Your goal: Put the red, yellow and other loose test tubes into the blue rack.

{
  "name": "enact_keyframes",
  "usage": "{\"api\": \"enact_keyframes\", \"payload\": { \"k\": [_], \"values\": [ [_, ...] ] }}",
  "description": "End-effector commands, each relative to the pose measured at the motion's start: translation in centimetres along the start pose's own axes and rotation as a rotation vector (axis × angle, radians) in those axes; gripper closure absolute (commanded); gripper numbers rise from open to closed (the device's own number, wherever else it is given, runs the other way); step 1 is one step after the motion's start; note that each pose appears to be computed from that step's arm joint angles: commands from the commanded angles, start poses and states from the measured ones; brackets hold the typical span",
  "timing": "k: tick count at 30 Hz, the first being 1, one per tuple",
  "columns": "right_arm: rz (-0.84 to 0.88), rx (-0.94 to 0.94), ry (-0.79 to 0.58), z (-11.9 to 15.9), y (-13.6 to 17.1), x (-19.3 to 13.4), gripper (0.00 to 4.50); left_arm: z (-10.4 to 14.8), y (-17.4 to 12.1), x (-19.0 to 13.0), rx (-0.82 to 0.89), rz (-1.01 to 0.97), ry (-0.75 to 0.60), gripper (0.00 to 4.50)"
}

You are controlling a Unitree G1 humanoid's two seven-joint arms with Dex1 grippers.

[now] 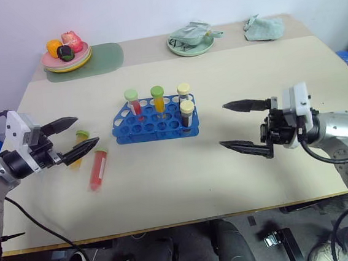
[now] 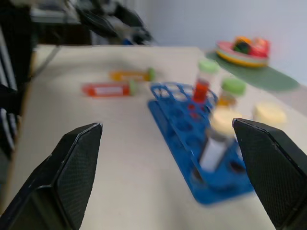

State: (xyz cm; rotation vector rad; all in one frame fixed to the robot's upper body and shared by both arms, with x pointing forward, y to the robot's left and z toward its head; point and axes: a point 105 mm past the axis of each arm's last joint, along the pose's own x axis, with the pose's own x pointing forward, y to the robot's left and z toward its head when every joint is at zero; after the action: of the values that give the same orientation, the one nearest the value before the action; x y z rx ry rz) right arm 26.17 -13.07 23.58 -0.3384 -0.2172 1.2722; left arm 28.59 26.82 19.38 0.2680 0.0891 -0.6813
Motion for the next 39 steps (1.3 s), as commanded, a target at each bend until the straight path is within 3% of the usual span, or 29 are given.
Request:
{"api": "enact_keyframes", "payload": {
  "k": [1,8,10,14,22,24,31,39],
  "values": [
    [0.013,-0.022,-0.058,1.4,0.0,1.0,0.06,-1.2,2.2,-1.1,-0.008,0.134,0.142,0.0],
    [0.014,-0.023,-0.063,0.4,-0.3,2.1,0.06,-0.4,4.9,-1.0,-0.096,0.285,0.304,0.0],
    [0.018,-0.023,-0.07,0.4,-0.2,2.4,0.06,-0.5,5.9,-1.1,-0.054,0.375,0.388,0.0],
    [0.025,-0.016,-0.076,0.4,0.0,2.7,0.06,0.0,5.3,0.0,-0.306,0.329,0.417,0.0],
    [0.02,0.002,-0.067,0.1,0.2,2.6,0.06,-2.4,6.8,-1.0,-0.338,0.455,0.729,0.0],
    [0.013,0.003,-0.071,0.0,0.2,2.7,0.06,-2.7,6.2,-0.7,-0.427,0.407,0.768,0.0],
    [0.014,0.006,-0.071,-0.3,0.2,3.1,0.06,-3.0,6.2,1.1,-0.629,0.399,0.82,0.0],
    [0.012,0.001,-0.064,-0.5,0.1,3.3,0.06,-2.9,7.9,2.7,-0.609,0.409,0.853,0.0]
  ]
}}
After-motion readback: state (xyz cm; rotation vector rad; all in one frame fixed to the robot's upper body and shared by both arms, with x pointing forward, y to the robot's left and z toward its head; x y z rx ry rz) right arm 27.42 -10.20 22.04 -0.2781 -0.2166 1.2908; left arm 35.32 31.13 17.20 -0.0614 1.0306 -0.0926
